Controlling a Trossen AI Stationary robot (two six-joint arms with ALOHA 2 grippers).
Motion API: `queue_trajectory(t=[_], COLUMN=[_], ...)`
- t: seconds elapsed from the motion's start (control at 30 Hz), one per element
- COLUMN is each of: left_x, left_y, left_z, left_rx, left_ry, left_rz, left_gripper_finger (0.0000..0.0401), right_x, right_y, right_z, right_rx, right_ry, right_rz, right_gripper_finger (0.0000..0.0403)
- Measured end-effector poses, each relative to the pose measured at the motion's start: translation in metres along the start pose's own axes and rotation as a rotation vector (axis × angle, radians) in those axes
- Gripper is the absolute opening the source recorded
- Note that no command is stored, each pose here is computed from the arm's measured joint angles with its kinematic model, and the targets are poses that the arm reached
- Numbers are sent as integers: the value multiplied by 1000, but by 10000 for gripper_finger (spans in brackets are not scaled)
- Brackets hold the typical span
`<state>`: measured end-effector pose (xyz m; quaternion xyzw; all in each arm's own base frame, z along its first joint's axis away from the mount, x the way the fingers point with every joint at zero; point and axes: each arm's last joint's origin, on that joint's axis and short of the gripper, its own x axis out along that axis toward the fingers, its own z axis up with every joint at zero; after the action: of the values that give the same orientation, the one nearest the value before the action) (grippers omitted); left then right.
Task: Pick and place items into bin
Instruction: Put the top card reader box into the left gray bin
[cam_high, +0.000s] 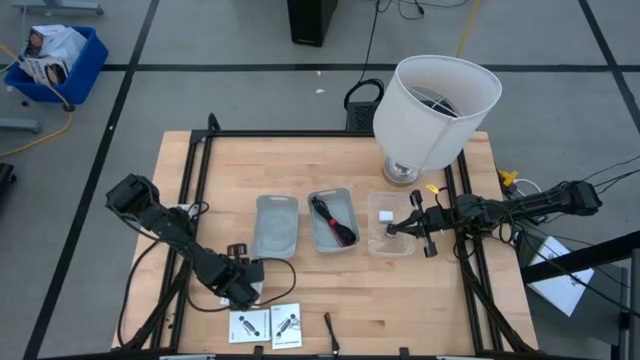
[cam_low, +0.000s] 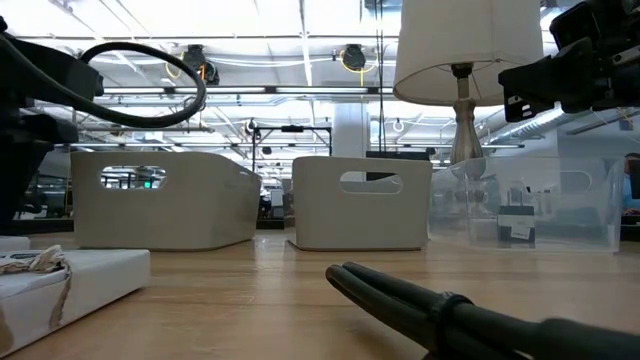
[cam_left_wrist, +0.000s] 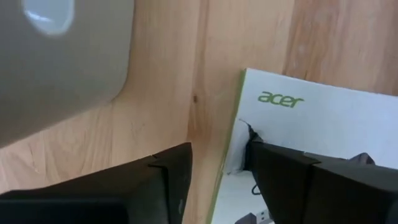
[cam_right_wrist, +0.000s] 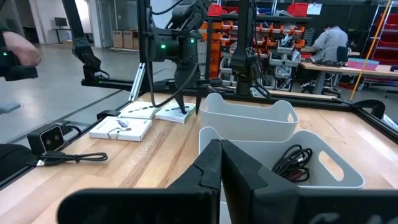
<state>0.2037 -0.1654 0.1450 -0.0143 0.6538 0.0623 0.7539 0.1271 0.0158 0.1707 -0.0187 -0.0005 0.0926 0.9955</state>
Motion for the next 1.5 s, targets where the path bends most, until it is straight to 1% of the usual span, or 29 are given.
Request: queue_trajectory(t=[0.1, 0.2, 0.3, 0.4, 0.43, 0.5, 0.6, 0.73, 0.93, 1.07, 1.13, 1.2, 1.3, 1.4, 1.5], left_x=[0, 1, 3, 4, 4, 3, 0, -13, -49, -77, -92, -106, -127, -143, -150], left_y=[-1, -1, -2, -2, -2, -3, -6, -9, -15, -19, -21, -19, -11, 2, 19], left_z=[1, 1, 1, 1, 1, 2, 4, 10, 27, 40, 49, 58, 72, 84, 93], left_rx=[39, 45, 50, 68, 67, 69, 107, 127, 166, 185, 192, 154, 14, -198, -472], left_ry=[-8, -11, -21, -27, -28, -32, -50, -56, -102, -181, -245, -328, -460, -558, -610], left_rz=[-9, -14, -35, -44, -45, -43, -33, -3, 68, 103, 119, 177, 272, 314, 327], left_gripper_finger=[146, 122, 83, 27, 16, 13, 11, 7, 6, 7, 5, 6, 10, 7, 5], right_x=[0, 0, 0, 0, 0, 0, 0, 0, 0, 0, 0, 0, 0, 0, 0], right_y=[0, 0, 0, 0, 0, 0, 0, 0, 0, 0, 0, 0, 0, 0, 0], right_z=[0, 0, 0, 0, 0, 0, 0, 0, 0, 0, 0, 0, 0, 0, 0], right_rx=[0, 0, 0, 0, 0, 0, 0, 0, 0, 0, 0, 0, 0, 1, 11], right_ry=[0, 0, 0, 0, 0, 0, 0, 1, 0, 0, 0, 0, 0, 0, 0], right_rz=[0, 0, 0, 0, 0, 0, 0, 0, 0, 0, 0, 0, 0, 0, 0], right_gripper_finger=[2, 2, 2, 2, 2, 2, 2, 2, 2, 2, 2, 2, 2, 2, 2])
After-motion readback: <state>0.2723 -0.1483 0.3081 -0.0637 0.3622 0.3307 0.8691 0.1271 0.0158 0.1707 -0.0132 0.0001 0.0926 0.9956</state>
